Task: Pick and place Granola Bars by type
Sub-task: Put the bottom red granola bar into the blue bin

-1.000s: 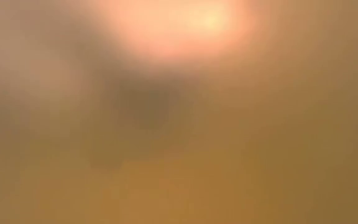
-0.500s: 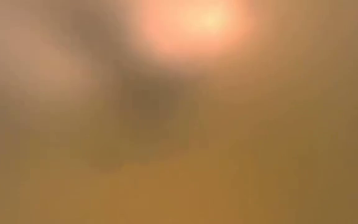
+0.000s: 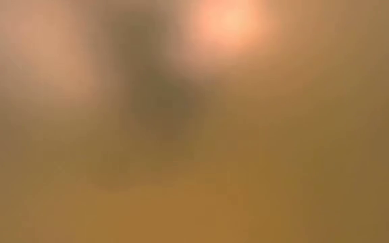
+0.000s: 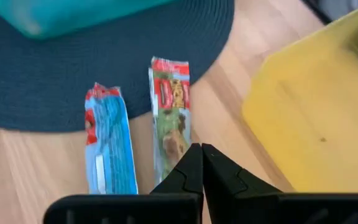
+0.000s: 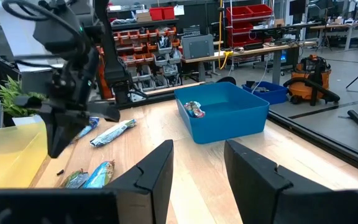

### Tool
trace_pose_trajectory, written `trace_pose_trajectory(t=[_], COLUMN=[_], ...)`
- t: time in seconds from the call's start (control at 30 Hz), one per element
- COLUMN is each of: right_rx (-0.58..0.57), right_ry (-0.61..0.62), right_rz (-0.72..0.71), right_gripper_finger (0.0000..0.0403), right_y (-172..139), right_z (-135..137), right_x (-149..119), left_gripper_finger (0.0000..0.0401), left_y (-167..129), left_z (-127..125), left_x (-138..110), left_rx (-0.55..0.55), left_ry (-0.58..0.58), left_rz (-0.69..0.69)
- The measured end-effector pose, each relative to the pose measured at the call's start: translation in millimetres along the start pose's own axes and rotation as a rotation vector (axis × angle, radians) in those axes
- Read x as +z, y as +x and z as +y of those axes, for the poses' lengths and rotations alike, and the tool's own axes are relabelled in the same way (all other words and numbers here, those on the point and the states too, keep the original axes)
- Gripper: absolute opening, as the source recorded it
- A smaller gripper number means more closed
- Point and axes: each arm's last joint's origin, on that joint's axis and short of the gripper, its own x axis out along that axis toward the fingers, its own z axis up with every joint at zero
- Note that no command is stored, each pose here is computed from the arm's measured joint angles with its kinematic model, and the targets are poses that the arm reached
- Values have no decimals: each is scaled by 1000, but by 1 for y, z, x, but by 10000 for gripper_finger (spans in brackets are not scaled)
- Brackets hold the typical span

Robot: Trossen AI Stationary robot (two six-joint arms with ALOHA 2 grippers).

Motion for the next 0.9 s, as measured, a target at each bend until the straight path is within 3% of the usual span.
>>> trace_pose_trajectory(t=[0.57, 0.9], right_rx=[0, 0], right_ry=[0, 0], right_rz=[2, 2], right_gripper_finger=[135, 134], right_y=[0, 0], right_z=[0, 0], right_x=[0, 0], left_gripper_finger=[4, 9], left_y=[41, 35], left_z=[12, 31], left_x=[-18, -23], left_rx=[-45, 297], left_ry=[-158, -247], left_rz=[8, 51])
